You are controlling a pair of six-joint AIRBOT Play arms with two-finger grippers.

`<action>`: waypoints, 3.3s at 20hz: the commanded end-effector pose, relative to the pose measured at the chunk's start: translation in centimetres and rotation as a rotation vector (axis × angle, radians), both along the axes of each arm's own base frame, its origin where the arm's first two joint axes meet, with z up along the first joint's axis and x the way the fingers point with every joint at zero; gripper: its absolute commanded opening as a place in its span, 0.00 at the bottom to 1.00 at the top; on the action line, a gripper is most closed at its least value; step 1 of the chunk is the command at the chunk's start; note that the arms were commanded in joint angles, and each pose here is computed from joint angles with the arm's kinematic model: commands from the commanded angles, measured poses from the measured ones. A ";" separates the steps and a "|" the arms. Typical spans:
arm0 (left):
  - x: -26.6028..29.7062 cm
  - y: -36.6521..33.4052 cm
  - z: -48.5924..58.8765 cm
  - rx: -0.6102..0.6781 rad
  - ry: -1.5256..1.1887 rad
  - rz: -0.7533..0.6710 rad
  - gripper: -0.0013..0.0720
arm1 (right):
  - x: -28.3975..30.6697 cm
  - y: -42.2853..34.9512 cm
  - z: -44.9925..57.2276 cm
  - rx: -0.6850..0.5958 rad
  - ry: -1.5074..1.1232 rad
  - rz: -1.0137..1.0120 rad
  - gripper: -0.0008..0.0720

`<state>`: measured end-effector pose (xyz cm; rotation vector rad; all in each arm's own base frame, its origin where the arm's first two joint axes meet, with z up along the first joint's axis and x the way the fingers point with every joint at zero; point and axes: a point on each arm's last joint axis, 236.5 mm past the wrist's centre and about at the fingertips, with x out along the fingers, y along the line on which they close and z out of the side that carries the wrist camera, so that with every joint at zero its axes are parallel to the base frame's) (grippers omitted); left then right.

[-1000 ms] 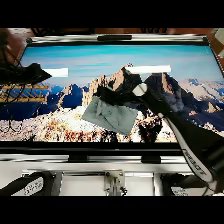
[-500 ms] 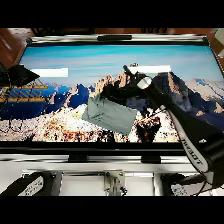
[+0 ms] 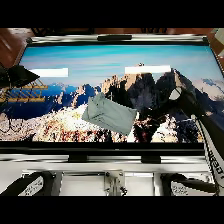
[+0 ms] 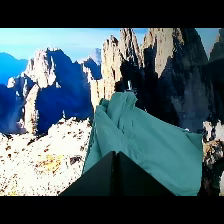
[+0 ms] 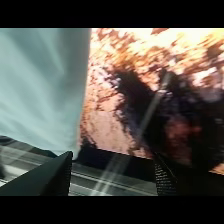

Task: Fold the shirts.

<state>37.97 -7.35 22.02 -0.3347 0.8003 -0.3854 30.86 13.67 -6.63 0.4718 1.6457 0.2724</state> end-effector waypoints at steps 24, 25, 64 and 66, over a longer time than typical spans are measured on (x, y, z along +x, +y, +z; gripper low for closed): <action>0.1 0.1 -0.2 -0.007 0.011 0.009 0.06 | 18.7 -13.6 21.9 0.191 -0.765 -0.308 0.11; 0.2 0.1 -0.3 -0.011 0.015 0.012 0.06 | 18.4 -16.5 22.2 0.158 -0.767 -0.353 0.11; 0.2 0.3 -6.1 0.139 0.130 -0.013 0.06 | -12.1 -41.7 17.9 -0.876 -0.016 -0.689 0.73; 0.3 1.5 -8.0 0.327 0.186 -0.005 0.05 | -1.1 -39.2 25.7 -0.828 -0.483 -0.646 0.73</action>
